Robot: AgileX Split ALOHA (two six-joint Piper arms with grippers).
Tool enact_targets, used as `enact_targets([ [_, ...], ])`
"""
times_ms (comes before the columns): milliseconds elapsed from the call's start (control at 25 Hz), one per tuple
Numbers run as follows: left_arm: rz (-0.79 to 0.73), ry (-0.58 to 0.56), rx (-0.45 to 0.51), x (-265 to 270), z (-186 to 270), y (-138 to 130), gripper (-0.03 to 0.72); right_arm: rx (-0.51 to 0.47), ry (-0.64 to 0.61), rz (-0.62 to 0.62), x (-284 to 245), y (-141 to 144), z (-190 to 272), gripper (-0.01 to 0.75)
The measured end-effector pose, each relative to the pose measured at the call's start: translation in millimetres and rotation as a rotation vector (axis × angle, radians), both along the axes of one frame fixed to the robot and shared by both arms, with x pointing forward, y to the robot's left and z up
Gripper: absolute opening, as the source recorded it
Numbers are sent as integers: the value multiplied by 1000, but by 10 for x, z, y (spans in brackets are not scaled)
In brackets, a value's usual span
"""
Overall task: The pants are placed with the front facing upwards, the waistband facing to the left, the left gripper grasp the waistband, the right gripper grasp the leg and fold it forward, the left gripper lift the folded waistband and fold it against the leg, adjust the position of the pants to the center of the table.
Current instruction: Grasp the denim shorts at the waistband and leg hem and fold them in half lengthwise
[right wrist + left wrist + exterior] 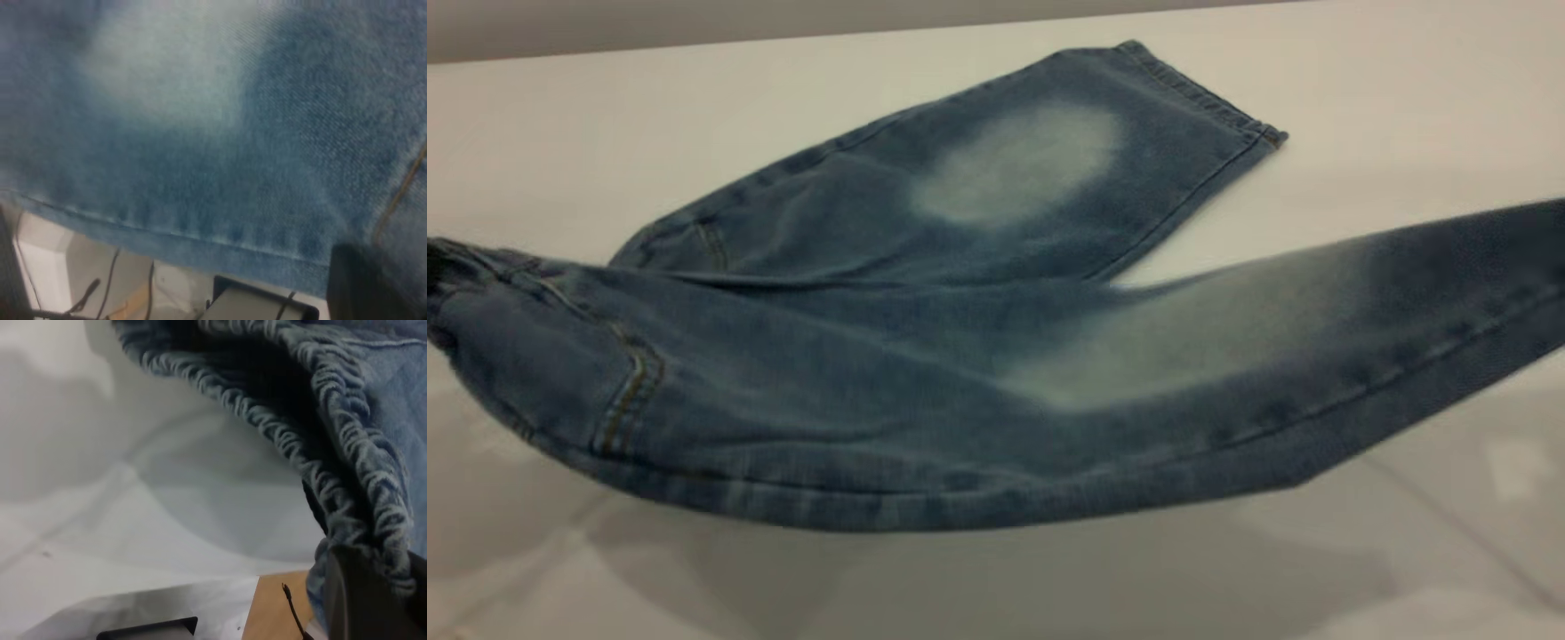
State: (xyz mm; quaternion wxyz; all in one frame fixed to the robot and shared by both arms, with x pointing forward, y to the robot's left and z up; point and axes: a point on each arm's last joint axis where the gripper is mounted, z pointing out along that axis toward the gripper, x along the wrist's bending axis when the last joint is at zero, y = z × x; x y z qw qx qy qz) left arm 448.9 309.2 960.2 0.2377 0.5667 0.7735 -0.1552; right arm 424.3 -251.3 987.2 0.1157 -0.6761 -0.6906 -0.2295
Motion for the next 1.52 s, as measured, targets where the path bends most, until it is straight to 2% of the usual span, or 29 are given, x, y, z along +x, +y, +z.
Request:
enact_targets([
  [440,155,-136,-64,62,217,-39,104,-3,-197,-53,544,-4,375,25],
  [640,278,-192,-121,157,267,-34,104,42,-207,-52,951,51,321,25],
  [920,447,-263,-149,274,310,31,104,105,-183,-65,1576,114,142,25],
  [1200,606,-211,-147,375,180,121,104,159,-148,-78,2086,204,-114,25],
  [1520,732,-159,-135,512,-70,217,104,180,-127,-16,2429,575,-368,25],
])
